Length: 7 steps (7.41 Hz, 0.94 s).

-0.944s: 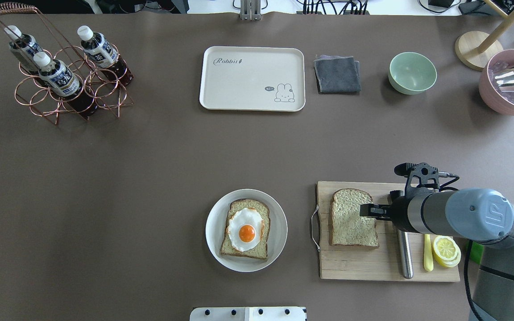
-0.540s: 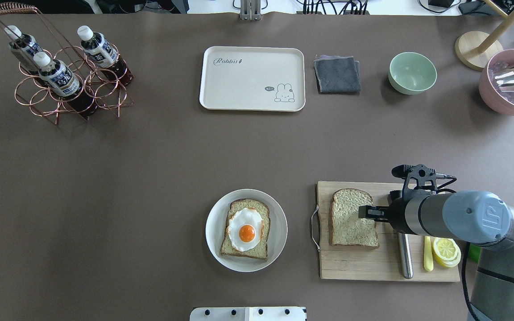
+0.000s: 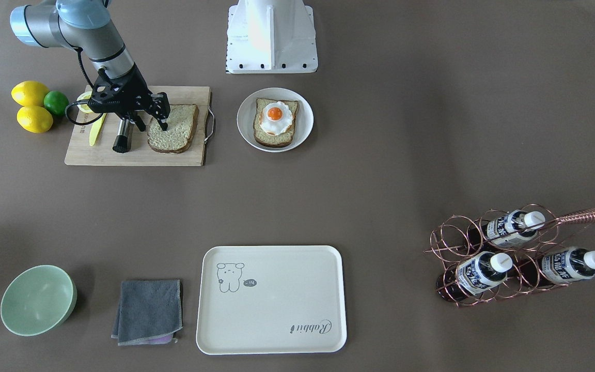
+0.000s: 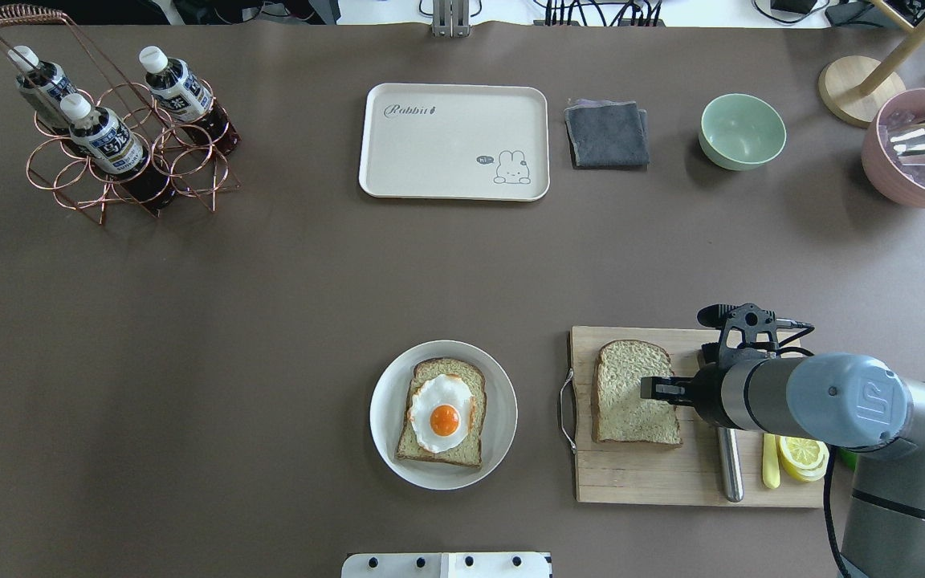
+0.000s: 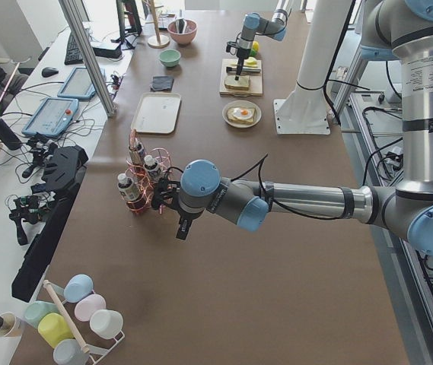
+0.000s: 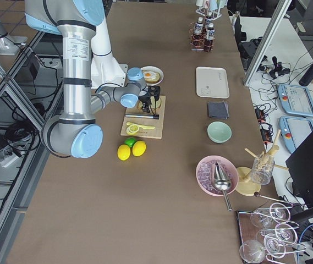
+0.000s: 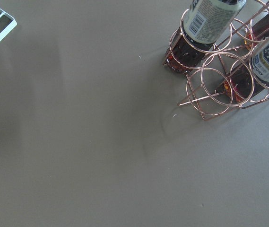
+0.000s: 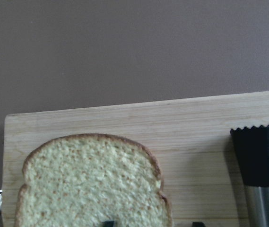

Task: Make sandwich and place on tray
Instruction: 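Grasp the bread slice edge with the right gripper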

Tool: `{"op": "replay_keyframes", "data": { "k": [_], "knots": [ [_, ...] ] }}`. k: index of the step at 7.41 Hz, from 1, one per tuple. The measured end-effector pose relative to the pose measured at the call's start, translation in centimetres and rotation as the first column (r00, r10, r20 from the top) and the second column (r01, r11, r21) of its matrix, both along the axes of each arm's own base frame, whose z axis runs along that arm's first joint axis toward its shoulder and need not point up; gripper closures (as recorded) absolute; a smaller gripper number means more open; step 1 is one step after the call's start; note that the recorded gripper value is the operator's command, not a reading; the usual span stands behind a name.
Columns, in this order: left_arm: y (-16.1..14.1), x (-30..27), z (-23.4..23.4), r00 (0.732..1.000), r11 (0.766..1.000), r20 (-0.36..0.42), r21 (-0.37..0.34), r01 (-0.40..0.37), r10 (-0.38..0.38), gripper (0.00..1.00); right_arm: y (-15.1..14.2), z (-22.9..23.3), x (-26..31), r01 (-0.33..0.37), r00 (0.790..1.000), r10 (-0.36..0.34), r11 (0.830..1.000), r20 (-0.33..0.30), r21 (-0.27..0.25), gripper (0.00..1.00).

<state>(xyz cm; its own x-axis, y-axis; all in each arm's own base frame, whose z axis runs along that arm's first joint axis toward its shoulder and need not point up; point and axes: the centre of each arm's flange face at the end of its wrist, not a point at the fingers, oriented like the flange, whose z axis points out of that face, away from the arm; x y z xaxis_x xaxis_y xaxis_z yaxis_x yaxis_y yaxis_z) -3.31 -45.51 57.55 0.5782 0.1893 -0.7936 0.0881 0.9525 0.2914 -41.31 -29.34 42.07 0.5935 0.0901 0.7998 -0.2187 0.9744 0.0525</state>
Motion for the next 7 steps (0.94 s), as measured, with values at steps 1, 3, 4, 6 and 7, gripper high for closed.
{"op": "replay_keyframes", "data": {
  "k": [1,3,4,6,7],
  "knots": [
    [0.0,0.0,0.0,1.000,1.000,0.000,0.001,0.000,0.000,0.02,0.1,0.0,-0.1,-0.003,1.000,0.003,1.000,0.002,-0.004,1.00],
    [0.1,0.0,0.1,1.000,1.000,0.000,0.001,-0.001,0.001,0.02,0.2,-0.8,0.1,-0.036,0.999,0.037,0.998,0.025,-0.041,1.00],
    [0.1,0.0,0.2,1.000,1.000,0.000,0.000,-0.001,0.001,0.02,0.1,-1.2,0.4,-0.044,0.998,0.045,0.998,0.036,-0.047,1.00],
    [0.1,0.0,0.2,1.000,1.000,0.000,-0.001,-0.001,0.001,0.02,-0.1,-3.3,1.6,-0.051,0.995,0.054,0.998,0.078,-0.046,1.00],
    [0.1,0.0,0.2,1.000,1.000,0.000,-0.001,-0.001,0.001,0.02,-0.7,-4.7,2.8,-0.051,0.992,0.057,0.997,0.108,-0.053,1.00]
  ]
}}
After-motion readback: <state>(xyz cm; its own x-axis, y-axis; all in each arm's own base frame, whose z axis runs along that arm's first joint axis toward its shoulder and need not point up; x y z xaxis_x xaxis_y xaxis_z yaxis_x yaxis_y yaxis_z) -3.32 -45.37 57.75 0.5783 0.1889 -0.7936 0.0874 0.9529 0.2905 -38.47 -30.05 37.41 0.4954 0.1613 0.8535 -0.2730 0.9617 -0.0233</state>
